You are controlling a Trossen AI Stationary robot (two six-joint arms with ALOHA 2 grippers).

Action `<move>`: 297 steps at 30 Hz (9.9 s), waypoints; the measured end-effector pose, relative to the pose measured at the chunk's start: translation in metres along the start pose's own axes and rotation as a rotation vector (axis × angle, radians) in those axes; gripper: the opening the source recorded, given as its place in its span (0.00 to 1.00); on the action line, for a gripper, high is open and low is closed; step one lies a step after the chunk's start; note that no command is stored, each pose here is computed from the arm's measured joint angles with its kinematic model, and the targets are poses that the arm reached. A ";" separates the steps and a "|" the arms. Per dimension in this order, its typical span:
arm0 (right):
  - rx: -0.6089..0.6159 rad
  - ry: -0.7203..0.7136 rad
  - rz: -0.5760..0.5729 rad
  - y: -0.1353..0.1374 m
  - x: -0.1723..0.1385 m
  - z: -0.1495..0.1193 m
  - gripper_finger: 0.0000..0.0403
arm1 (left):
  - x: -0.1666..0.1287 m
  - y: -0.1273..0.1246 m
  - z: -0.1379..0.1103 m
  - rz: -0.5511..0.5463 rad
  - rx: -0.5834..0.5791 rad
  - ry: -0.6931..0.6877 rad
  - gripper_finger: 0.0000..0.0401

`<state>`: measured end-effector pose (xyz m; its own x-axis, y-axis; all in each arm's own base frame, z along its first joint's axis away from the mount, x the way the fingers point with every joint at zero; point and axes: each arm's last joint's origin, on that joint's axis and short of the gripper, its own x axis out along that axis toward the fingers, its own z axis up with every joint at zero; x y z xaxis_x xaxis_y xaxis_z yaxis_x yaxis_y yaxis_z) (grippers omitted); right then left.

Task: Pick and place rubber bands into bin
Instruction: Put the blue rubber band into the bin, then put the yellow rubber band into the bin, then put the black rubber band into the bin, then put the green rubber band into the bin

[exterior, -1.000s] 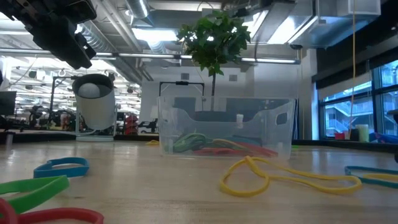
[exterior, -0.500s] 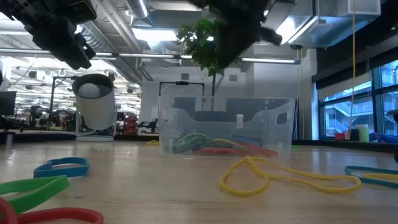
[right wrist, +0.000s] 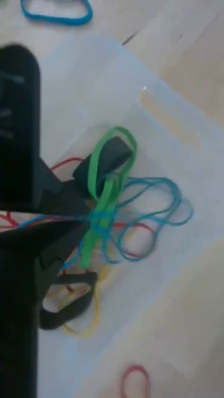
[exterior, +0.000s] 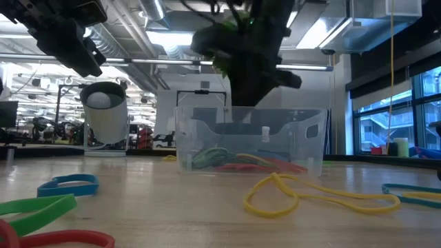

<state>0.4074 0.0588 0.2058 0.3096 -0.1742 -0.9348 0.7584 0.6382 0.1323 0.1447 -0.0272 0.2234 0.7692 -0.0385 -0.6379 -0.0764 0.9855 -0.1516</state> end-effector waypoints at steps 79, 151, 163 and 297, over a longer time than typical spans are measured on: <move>0.239 -0.462 0.461 -0.253 -0.071 -0.099 0.03 | 0.163 0.203 0.058 0.689 -0.763 0.619 0.36; -0.027 -0.522 0.351 -0.251 -0.068 -0.098 0.03 | 0.234 -0.025 0.166 0.270 -0.425 0.497 0.38; -0.043 -0.491 0.358 -0.251 -0.070 -0.101 0.01 | 0.154 -0.038 0.184 0.435 -0.336 0.466 0.29; -0.505 -0.180 -0.017 -0.042 -0.098 -0.021 0.46 | 0.034 -0.035 0.028 0.132 -0.062 0.056 0.11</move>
<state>0.3331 0.0651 0.2845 0.4268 -0.2846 -0.8584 0.4076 0.9079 -0.0983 0.1908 -0.0587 0.2282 0.7133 0.0802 -0.6962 -0.2150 0.9706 -0.1085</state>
